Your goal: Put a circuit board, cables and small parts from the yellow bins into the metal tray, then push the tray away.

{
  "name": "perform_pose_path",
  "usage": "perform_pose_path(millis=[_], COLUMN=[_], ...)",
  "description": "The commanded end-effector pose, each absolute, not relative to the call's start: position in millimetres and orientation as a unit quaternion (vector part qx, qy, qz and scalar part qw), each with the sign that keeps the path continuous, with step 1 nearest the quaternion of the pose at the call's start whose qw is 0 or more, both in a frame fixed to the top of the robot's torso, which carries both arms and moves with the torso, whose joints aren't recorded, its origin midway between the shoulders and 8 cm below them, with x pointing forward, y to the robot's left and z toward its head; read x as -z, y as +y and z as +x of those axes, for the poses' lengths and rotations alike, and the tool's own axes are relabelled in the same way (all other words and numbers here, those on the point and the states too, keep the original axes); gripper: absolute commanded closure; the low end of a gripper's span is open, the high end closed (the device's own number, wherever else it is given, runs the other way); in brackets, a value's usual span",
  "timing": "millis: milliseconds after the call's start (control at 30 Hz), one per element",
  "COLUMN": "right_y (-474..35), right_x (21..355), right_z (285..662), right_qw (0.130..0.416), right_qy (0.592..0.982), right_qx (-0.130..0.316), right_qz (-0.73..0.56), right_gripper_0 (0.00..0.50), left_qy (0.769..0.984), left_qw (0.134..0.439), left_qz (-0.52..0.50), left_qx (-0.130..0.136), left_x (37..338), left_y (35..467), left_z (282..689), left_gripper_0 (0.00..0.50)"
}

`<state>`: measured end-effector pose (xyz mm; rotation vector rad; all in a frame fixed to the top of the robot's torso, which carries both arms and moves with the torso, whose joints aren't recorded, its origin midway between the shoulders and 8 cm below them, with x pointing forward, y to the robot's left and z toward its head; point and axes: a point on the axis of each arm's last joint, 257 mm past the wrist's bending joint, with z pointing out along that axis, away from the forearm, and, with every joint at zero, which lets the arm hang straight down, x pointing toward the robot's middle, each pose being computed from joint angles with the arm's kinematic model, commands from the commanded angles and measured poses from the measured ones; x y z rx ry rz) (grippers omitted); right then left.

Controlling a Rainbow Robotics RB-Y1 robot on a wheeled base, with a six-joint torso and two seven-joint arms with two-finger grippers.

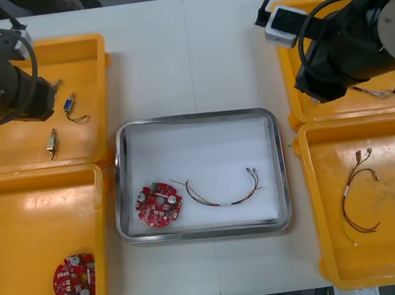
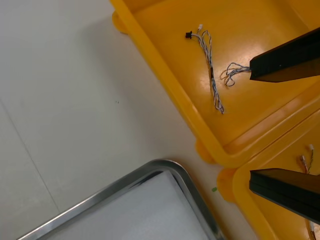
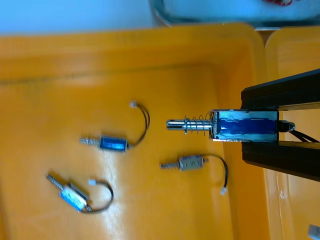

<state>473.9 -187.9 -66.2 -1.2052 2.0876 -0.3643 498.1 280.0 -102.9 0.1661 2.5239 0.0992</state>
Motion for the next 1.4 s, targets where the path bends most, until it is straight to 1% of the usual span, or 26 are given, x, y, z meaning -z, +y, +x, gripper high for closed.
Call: perform_pose_path(millis=[33, 133, 267, 367, 400, 533, 700, 933, 1033, 1133, 1300, 1333, 1367, 1400], right_y=[-221.0, -240.9, -263.9, -277.5, -283.5, -304.6, -328.2, -360.9, -372.6, -378.5, -388.3, -391.4, -393.7, -395.9], right_x=[28.4, 23.8, 20.5, 23.5, 25.5, 32.4, 37.0, 39.5, 40.1, 40.3, 41.0, 41.9, 42.8, 44.6], right_z=[486.3, 491.2, 496.2, 498.7, 499.1, 498.3, 495.8, 495.5, 494.5, 493.6, 492.0, 492.0, 491.9, 491.9], right_qw=[0.376, 0.376, 0.373, 0.362, 0.356, 0.335, 0.318, 0.297, 0.289, 0.286, 0.284, 0.283, 0.280, 0.277], right_qy=[0.818, 0.832, 0.848, 0.856, 0.859, 0.868, 0.878, 0.893, 0.898, 0.901, 0.907, 0.909, 0.910, 0.911], right_qx=[0.153, 0.153, 0.152, 0.157, 0.161, 0.170, 0.177, 0.172, 0.173, 0.167, 0.157, 0.155, 0.155, 0.154], right_qz=[-0.407, -0.379, -0.344, -0.333, -0.332, -0.324, -0.312, -0.289, -0.283, -0.281, -0.269, -0.265, -0.263, -0.262], right_gripper_0=[0.000, 0.000, 0.000, 0.000, 0.000, 0.000, 0.000, 0.000, 0.000, 0.000, 0.000, 0.000, 0.000, 0.000], left_qy=[0.951, 0.951, 0.955, 0.959, 0.960, 0.960, 0.961, 0.962, 0.963, 0.964, 0.966, 0.966, 0.966, 0.966], left_qw=[0.305, 0.301, 0.283, 0.268, 0.265, 0.259, 0.249, 0.241, 0.236, 0.234, 0.226, 0.227, 0.227, 0.228], left_qz=[0.059, 0.068, 0.081, 0.086, 0.091, 0.102, 0.111, 0.122, 0.125, 0.128, 0.125, 0.125, 0.124, 0.124], left_qx=[0.008, 0.016, 0.024, 0.023, 0.026, 0.031, 0.036, 0.035, 0.031, 0.021, 0.014, 0.013, 0.012, 0.012], left_x=[107.1, 113.5, 128.1, 141.4, 146.7, 163.0, 184.3, 209.4, 217.2, 222.4, 231.2, 231.3, 231.3, 231.2], left_y=[222.1, 199.2, 171.2, 158.1, 150.7, 132.9, 116.0, 102.0, 100.2, 101.7, 105.9, 106.3, 106.9, 106.6], left_z=[481.9, 473.8, 463.3, 458.8, 459.7, 467.8, 477.4, 480.9, 479.0, 477.4, 476.1, 476.2, 476.2, 476.4], left_gripper_0=[0.499, 0.500, 0.499, 0.499, 0.497, 0.498, 0.497, 0.495, 0.494, 0.493, 0.491, 0.466, 0.424, 0.267])
